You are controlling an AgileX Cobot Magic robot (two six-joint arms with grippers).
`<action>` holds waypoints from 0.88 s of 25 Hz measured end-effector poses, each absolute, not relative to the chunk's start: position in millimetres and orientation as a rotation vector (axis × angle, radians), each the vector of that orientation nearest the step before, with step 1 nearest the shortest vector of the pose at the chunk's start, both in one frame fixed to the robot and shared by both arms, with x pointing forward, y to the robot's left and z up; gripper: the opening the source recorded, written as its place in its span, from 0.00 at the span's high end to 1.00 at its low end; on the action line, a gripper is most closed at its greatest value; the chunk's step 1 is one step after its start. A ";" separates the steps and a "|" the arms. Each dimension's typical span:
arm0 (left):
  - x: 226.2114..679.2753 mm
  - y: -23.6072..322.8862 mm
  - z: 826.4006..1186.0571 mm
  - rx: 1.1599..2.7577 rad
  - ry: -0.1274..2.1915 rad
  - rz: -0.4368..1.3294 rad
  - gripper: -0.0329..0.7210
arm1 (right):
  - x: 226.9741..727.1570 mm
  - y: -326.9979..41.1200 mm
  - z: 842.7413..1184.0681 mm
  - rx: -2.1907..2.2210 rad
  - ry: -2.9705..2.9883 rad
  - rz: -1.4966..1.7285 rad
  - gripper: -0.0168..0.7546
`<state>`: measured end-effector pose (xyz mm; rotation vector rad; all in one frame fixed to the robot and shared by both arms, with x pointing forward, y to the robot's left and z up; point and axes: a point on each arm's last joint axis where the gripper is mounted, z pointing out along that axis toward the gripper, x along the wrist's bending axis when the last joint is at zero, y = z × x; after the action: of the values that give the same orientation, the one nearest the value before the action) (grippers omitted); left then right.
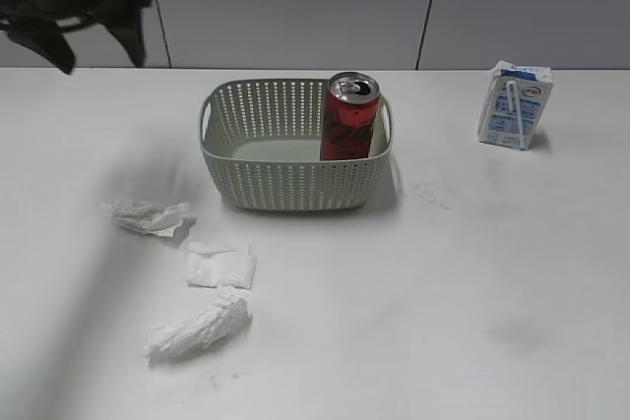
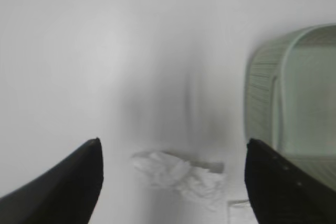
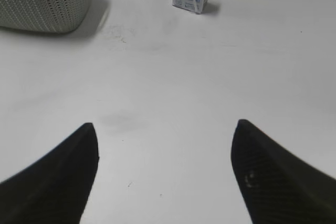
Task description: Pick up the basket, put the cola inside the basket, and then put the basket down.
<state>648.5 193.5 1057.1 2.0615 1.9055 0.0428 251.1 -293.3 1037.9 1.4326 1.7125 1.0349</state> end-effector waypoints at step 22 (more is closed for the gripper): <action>402.1 303.6 1089.2 1.854 1.972 0.374 0.19 | 251.4 -293.3 1038.4 1.429 1.707 1.040 0.21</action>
<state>402.1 303.6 1089.2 1.8544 1.9717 0.3738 251.4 -293.3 1038.4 1.4294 1.7069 1.0398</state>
